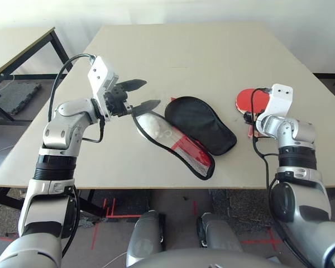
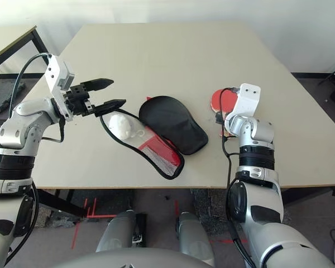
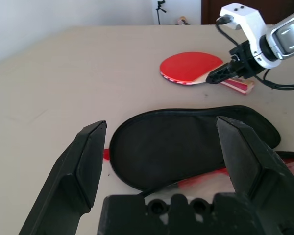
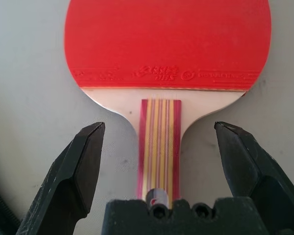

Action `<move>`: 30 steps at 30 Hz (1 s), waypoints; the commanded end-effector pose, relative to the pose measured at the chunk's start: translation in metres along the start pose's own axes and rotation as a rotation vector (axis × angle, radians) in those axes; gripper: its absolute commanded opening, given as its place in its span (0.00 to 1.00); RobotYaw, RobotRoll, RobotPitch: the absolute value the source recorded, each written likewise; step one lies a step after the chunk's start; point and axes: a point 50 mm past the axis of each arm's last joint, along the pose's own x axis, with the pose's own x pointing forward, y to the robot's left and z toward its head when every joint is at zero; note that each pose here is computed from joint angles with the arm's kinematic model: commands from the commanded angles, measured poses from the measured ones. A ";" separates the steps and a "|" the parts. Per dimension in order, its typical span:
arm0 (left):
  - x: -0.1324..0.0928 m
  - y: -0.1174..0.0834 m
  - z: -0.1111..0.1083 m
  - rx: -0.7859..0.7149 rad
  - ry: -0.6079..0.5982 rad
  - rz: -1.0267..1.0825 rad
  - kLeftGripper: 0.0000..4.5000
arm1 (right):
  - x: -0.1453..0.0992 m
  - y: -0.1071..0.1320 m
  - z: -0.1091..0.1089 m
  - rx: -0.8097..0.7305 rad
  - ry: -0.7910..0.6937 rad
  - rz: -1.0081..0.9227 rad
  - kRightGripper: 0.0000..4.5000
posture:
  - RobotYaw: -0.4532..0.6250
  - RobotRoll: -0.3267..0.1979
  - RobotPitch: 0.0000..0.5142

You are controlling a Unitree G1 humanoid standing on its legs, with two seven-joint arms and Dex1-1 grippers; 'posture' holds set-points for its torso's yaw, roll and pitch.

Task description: Store the ping-pong paddle in its case and zip it.

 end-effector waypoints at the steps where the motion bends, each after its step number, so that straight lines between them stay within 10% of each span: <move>1: 0.000 -0.002 -0.001 0.000 0.013 -0.014 1.00 | 0.004 0.000 -0.010 -0.019 0.055 0.000 0.95 | 0.48 0.62 0.11; 10: -0.002 -0.005 -0.006 -0.013 0.028 -0.017 1.00 | 0.004 0.002 -0.013 -0.031 0.062 0.012 0.27 | 0.47 0.62 0.12; 30: -0.013 -0.003 -0.018 -0.017 0.065 0.015 1.00 | -0.052 0.051 0.029 -0.256 -0.071 0.333 0.25 | 0.48 0.62 0.14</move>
